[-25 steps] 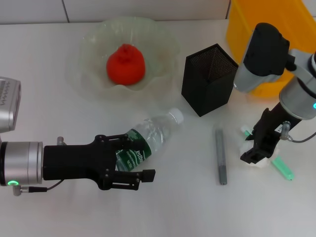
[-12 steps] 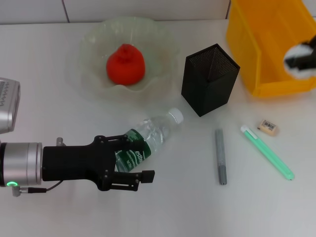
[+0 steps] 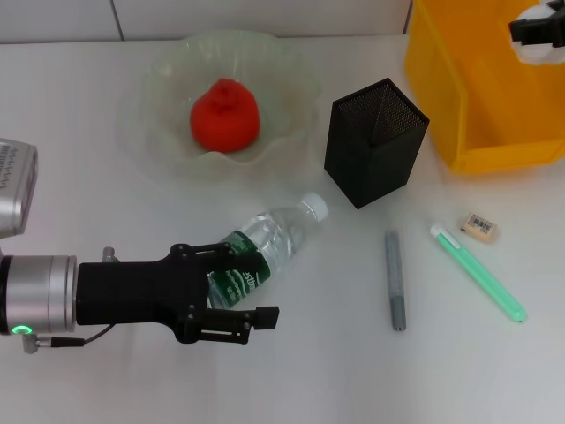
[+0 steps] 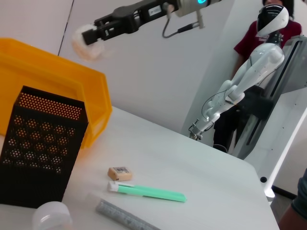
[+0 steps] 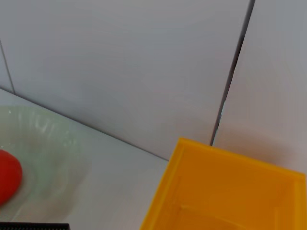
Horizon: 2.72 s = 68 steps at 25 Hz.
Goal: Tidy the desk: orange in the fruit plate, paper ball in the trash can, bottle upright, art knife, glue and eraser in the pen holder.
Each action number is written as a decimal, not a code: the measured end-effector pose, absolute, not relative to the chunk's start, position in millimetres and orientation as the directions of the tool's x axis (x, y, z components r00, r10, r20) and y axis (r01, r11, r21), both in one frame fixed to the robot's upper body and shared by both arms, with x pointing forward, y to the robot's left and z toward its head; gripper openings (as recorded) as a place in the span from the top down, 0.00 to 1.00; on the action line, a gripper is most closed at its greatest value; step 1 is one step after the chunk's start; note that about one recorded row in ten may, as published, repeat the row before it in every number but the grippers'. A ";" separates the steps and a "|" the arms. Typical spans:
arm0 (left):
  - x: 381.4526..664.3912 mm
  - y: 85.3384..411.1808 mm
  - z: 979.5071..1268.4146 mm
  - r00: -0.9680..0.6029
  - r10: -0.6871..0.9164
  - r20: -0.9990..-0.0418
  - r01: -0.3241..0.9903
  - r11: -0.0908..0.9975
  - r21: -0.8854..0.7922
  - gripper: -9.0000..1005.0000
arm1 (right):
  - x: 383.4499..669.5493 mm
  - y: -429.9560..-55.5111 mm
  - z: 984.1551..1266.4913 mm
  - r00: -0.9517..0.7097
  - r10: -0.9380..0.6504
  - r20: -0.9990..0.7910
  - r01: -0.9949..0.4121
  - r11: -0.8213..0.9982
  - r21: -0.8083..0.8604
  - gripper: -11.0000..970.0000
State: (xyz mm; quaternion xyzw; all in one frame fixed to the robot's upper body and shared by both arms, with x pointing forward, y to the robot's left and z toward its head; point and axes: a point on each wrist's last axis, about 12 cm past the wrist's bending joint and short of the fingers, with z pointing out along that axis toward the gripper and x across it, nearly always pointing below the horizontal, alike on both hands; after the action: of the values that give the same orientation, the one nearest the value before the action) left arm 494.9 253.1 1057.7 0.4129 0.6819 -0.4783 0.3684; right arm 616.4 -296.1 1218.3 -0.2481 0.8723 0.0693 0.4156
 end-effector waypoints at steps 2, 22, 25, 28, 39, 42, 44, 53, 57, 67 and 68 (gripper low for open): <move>494.7 253.2 1058.1 -0.392 0.208 -0.896 0.914 0.199 -0.354 0.16 | 618.9 -295.0 1213.5 -0.539 -0.368 -0.757 -0.489 0.869 -0.074 0.49; 498.9 269.3 1080.5 -0.439 0.140 -0.888 0.894 0.166 -0.416 0.16 | 529.1 -308.3 1185.9 -0.474 -0.302 -0.827 -0.772 0.595 0.225 0.27; 504.6 270.6 1085.8 -0.472 0.140 -0.870 0.877 0.171 -0.448 0.16 | 499.2 -319.3 1152.3 -0.443 -0.220 -0.869 -0.832 0.463 0.307 0.27; 512.5 268.2 1097.1 -0.500 0.149 -0.853 0.864 0.154 -0.479 0.16 | 473.3 -333.6 1111.1 -0.438 -0.083 -0.895 -0.837 0.400 0.372 0.27; 565.1 210.8 1138.8 -0.580 0.397 -0.711 0.814 0.280 -0.508 0.16 | 422.1 -357.6 1063.6 -0.435 0.026 -0.900 -0.810 0.425 0.403 0.27; 583.1 180.7 1141.7 -0.559 0.496 -0.665 0.828 0.378 -0.415 0.16 | 416.9 -363.1 1057.3 -0.448 0.022 -0.894 -0.782 0.474 0.404 0.27; 585.6 173.5 1142.1 -0.550 0.515 -0.658 0.833 0.390 -0.392 0.16 | 416.0 -363.9 1055.7 -0.453 0.021 -0.891 -0.775 0.484 0.406 0.27; 596.2 127.6 1140.7 -0.499 0.584 -0.640 0.853 0.460 -0.247 0.16 | 418.8 -361.2 1051.7 -0.461 0.016 -0.887 -0.766 0.498 0.407 0.27; 598.8 119.3 1132.6 -0.476 0.597 -0.645 0.854 0.488 -0.179 0.16 | 420.9 -359.7 1052.0 -0.460 0.017 -0.888 -0.769 0.493 0.408 0.27; 594.3 118.3 1111.0 -0.441 0.665 -0.603 0.866 0.491 -0.092 0.16 | 421.0 -356.9 1051.8 -0.461 0.023 -0.887 -0.772 0.483 0.414 0.27; 594.3 118.3 1111.0 -0.441 0.665 -0.603 0.866 0.491 -0.092 0.16 | 421.0 -356.9 1051.8 -0.461 0.023 -0.887 -0.772 0.483 0.414 0.27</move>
State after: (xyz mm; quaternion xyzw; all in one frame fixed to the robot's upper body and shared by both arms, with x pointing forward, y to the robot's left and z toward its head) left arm 594.3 118.3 1111.0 0.4640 0.8252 -0.1984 0.2537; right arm 421.0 -356.9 1051.8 -0.2553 0.7330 0.4396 0.4520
